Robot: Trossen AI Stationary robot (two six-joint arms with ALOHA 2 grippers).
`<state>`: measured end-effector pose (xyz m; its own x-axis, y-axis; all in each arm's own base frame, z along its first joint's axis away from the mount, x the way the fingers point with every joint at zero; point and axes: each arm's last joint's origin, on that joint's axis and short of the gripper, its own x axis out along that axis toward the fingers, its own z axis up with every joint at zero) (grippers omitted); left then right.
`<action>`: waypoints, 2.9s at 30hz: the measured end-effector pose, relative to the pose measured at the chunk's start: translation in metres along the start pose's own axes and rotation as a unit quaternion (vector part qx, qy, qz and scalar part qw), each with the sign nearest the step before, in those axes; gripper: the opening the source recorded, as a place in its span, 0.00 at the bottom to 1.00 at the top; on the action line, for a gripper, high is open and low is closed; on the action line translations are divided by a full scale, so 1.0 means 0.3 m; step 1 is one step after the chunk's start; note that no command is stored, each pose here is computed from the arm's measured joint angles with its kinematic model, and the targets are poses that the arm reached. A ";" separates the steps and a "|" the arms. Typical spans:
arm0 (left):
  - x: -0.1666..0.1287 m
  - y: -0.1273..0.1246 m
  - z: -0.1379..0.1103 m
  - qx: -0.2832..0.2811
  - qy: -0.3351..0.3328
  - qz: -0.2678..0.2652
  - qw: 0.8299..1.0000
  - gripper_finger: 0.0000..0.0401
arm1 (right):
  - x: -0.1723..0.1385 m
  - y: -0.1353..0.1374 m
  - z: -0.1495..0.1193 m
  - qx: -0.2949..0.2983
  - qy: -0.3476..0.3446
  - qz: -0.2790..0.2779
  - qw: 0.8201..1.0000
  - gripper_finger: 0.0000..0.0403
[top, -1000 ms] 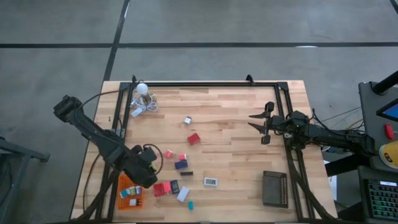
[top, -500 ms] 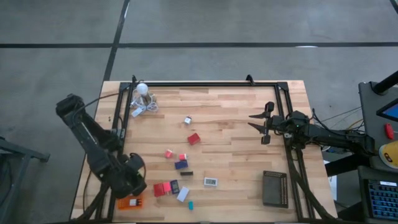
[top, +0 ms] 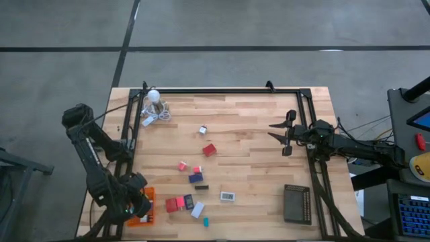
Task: Pick & Place Office items
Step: Put the green charger adapter into the orange bin, then put the left white pink charger adapter into the orange bin
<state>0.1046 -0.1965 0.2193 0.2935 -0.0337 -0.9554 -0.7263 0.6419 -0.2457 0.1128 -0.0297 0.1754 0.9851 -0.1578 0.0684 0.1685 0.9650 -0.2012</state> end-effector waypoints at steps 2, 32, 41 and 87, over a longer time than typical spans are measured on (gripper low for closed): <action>0.012 -0.004 -0.006 -0.002 -0.002 0.006 1.000 0.37 | 0.000 0.000 0.000 0.000 0.000 0.000 1.000 0.35; 0.164 -0.041 -0.065 0.071 -0.021 0.070 0.995 0.37 | 0.000 0.000 0.000 0.000 0.000 0.000 1.000 0.35; 0.185 -0.044 -0.071 0.086 -0.026 0.077 0.993 0.37 | 0.000 0.000 0.000 0.000 0.000 0.000 1.000 0.35; 0.090 -0.045 -0.046 0.083 0.001 0.028 0.996 0.53 | 0.000 0.000 0.000 0.000 0.000 0.000 1.000 0.35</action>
<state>0.1137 -0.2168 0.1945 0.2540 0.0046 -0.9672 -0.6292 0.7603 -0.1616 0.1128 -0.0298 0.1755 0.9850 -0.1582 0.0686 0.1689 0.9649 -0.2011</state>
